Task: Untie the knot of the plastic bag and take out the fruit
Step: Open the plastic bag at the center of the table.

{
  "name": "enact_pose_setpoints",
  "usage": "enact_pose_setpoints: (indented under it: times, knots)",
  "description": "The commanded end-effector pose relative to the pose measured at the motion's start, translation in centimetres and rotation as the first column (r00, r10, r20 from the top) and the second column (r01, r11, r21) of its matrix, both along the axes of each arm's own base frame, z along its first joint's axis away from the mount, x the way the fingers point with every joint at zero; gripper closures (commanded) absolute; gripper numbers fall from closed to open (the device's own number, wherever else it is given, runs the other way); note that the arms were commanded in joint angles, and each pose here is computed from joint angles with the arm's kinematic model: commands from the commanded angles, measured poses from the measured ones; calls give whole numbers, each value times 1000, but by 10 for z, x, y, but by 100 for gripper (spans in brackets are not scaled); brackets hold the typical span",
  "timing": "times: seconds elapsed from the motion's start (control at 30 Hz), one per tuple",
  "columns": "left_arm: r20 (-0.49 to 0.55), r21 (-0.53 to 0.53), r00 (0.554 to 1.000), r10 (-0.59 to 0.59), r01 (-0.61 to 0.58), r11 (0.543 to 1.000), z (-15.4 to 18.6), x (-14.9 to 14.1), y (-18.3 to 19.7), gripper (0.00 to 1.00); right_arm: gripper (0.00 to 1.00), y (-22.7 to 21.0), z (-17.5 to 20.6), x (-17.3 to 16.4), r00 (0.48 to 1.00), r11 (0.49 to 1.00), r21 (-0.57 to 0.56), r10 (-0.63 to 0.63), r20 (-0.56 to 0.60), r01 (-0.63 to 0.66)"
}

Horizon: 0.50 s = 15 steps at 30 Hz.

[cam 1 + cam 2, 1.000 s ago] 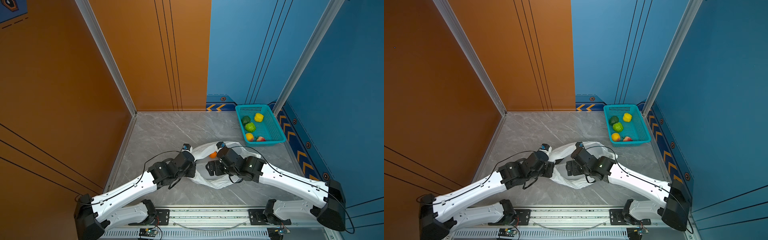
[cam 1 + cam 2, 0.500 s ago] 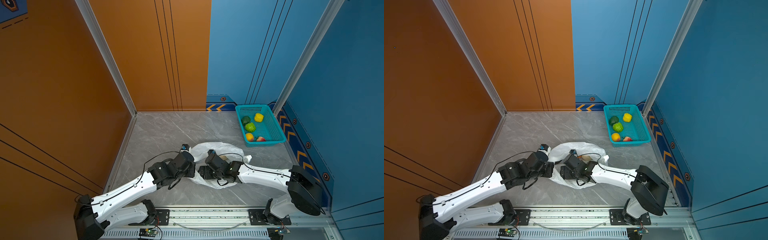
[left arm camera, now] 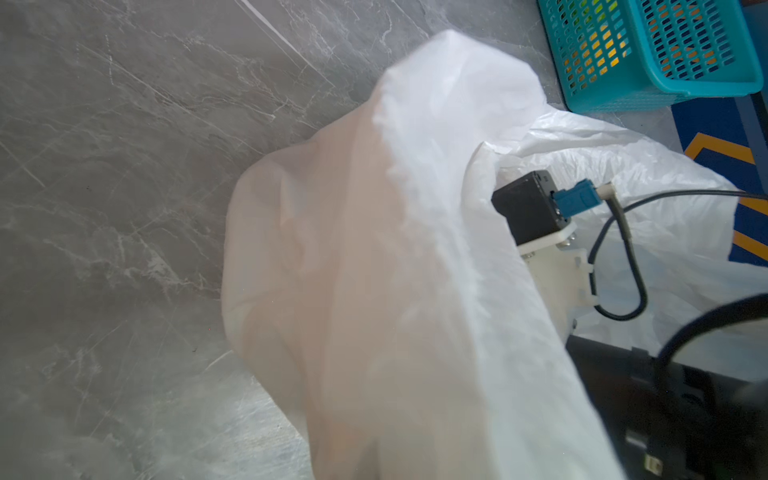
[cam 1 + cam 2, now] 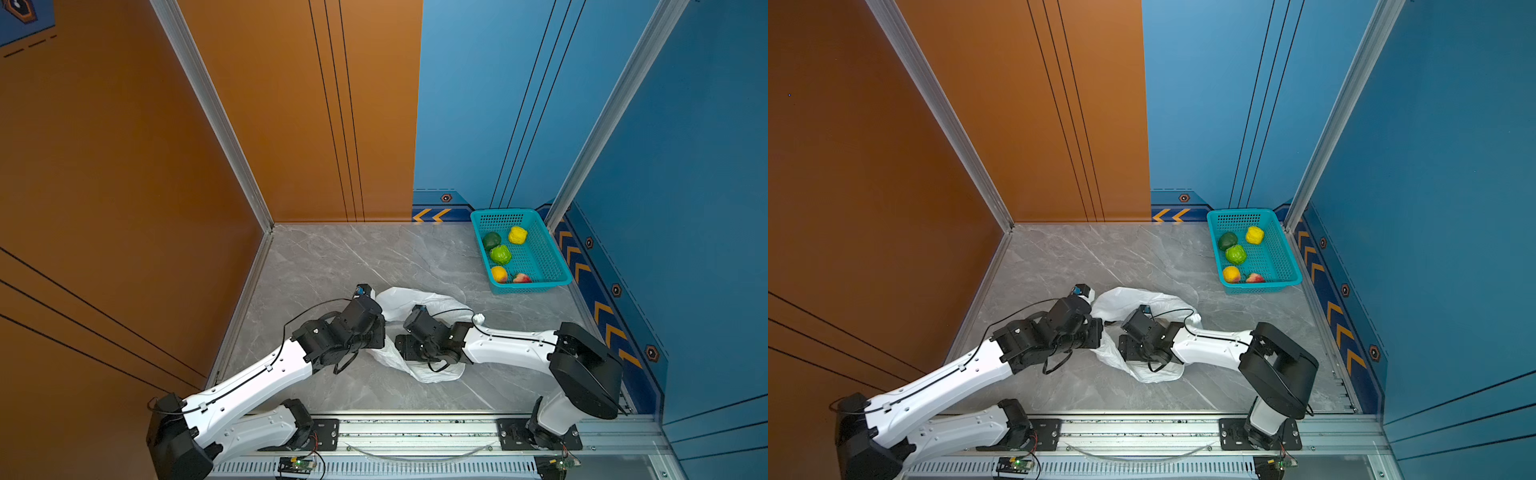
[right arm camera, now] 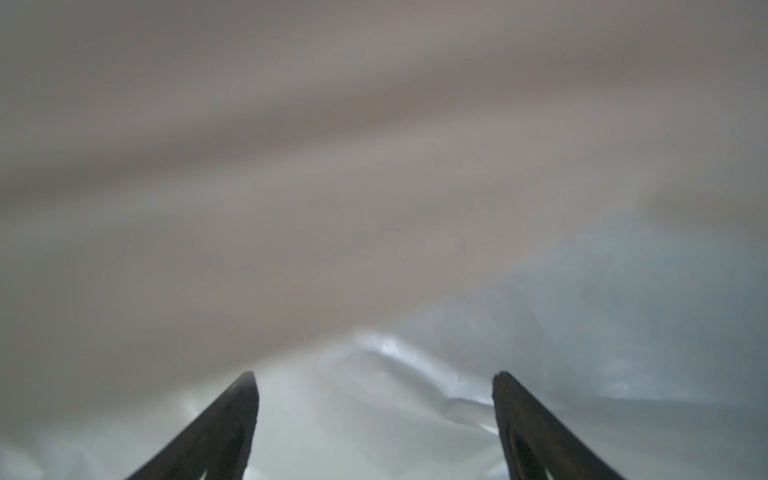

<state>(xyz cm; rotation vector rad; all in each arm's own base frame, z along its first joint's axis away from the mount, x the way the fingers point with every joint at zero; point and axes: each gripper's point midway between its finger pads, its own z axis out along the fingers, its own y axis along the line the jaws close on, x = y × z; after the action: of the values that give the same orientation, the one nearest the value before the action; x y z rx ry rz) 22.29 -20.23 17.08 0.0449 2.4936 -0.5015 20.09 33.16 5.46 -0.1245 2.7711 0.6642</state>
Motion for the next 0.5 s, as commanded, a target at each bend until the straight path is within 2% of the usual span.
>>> enact_pose_setpoints:
  times: [0.0, 0.2, 0.47]
  knots:
    - [-10, -3, 1000, -12, 12, 1000, 6, 3, -4, 100, 12, -7, 15, -20, 999, 999, -19, 42, -16, -42]
    - [-3, -17, 1000, -22, 22, 1000, 10, 7, -11, 100, 10, -7, 26, -50, 986, 983, -81, 167, 16, -165]
    - [16, -38, 1000, -12, 12, 999, 18, 8, -9, 100, 11, 0, 11, -58, 979, 974, -93, 205, -17, -205]
